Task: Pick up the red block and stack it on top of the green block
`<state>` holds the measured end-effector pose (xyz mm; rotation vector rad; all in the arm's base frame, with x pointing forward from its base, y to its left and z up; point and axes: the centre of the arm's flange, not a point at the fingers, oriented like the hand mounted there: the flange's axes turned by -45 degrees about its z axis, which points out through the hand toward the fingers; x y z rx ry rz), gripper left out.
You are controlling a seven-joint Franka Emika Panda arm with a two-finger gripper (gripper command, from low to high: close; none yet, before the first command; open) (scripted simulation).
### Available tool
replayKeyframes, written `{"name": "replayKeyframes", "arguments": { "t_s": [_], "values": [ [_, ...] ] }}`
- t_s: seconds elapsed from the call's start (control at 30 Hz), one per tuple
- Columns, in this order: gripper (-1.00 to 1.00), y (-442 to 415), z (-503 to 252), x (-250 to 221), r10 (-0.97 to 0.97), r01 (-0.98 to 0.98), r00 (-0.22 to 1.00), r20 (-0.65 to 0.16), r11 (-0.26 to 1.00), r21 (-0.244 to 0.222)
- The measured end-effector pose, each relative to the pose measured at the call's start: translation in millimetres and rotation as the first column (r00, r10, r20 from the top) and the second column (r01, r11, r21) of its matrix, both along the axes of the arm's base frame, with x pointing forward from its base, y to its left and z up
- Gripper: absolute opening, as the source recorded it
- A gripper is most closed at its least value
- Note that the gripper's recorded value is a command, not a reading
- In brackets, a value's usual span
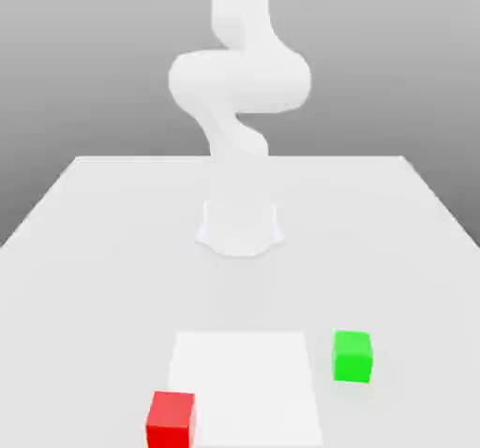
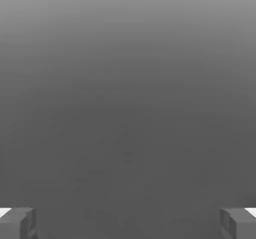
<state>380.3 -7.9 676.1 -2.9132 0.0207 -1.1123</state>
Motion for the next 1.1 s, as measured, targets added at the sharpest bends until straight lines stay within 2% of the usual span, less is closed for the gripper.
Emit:
{"name": "replayKeyframes", "arguments": {
  "t_s": [0.23, 0.47, 0.63, 0.83, 1.0, 1.03, 1.1],
  "values": [
    [0.0, -19.5, -113.7, 77.2, 0.01, -0.003, 0.98, -0.198, 0.999, 0.035],
    [0.0, -36.9, -239.8, 119.3, 0.005, 0.013, 0.924, -0.382, 0.999, 0.045],
    [0.0, -51.8, -332.9, 127.6, -0.013, 0.033, 0.863, -0.505, 0.999, 0.032],
    [0.0, -69.0, -441.4, 114.5, -0.041, 0.048, 0.769, -0.638, 0.999, -0.005],
    [0.0, -73.6, -514.0, 109.5, -0.049, 0.05, 0.745, -0.665, 0.999, -0.017],
    [-1.0, -73.6, -525.0, 108.8, -0.049, 0.05, 0.744, -0.666, 0.999, -0.017],
    [-1.0, -73.6, -525.0, 108.8, -0.049, 0.05, 0.744, -0.666, 0.999, -0.017]
  ]
}}
